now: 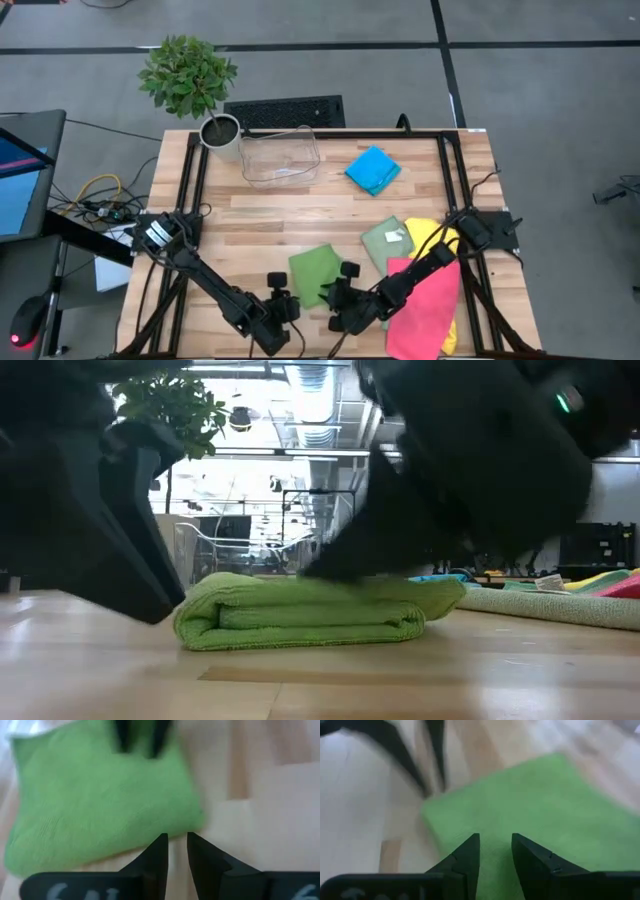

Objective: Fold microfiber towels
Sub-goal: Fold the green microfiber cloth, then stack the green microfiber cloth on the blue microfiber cloth

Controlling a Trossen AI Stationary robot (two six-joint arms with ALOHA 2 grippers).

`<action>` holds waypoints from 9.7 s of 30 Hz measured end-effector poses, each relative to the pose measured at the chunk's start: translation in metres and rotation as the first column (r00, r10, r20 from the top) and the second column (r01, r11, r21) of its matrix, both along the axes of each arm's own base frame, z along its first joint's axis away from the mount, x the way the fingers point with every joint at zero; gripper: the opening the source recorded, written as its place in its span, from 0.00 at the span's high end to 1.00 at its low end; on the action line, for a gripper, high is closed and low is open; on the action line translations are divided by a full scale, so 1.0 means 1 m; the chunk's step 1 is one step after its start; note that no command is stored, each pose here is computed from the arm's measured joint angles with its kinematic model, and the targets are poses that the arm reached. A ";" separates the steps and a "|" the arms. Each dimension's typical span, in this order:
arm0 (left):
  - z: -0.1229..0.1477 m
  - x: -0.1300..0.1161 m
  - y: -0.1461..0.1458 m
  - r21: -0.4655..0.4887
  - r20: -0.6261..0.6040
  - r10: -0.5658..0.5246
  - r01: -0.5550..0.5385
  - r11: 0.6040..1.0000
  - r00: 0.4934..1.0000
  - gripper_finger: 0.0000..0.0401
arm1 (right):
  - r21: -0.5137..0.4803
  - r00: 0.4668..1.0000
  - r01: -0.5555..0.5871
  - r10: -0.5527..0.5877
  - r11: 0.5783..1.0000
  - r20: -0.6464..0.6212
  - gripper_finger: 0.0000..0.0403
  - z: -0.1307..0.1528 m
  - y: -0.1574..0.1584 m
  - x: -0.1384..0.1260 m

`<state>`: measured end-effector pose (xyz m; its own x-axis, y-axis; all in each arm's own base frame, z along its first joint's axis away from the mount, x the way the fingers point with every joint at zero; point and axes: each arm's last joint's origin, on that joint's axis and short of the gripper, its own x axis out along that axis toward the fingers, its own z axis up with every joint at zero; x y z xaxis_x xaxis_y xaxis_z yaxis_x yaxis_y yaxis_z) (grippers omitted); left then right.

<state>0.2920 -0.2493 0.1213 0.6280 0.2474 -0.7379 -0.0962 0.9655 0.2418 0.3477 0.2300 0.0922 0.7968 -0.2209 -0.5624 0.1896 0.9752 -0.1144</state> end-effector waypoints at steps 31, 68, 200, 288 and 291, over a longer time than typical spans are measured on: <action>-0.030 -0.012 0.063 -0.084 0.363 0.197 -0.178 0.980 0.911 0.92 | 0.021 0.960 0.245 -0.246 0.969 0.133 0.69 -0.027 -0.058 -0.006; -0.035 0.000 0.059 -0.198 0.333 0.175 -0.112 0.974 0.926 0.91 | 0.097 0.961 -0.014 -0.014 0.995 0.275 0.69 0.030 -0.011 -0.025; 0.079 0.043 0.243 -0.682 0.249 0.624 -0.323 0.656 0.741 1.00 | 0.348 0.855 0.519 -0.478 0.781 -0.203 0.95 0.089 -0.167 -0.023; 0.090 0.173 0.496 -0.514 0.196 0.408 -0.261 0.817 0.891 0.58 | -0.083 0.400 0.866 -0.782 0.493 -0.478 0.50 0.074 -0.336 -0.081; 0.110 0.173 0.496 -0.499 0.184 0.385 -0.252 0.829 0.905 0.56 | -0.090 0.401 0.862 -0.780 0.499 -0.481 0.47 0.078 -0.336 -0.083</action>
<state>0.4650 0.2464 0.2313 0.7598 0.1480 -0.6330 -0.4132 0.8617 -0.2945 0.2645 -0.1056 0.1699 -0.0452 -0.5187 -0.8538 0.8812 0.3819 -0.2787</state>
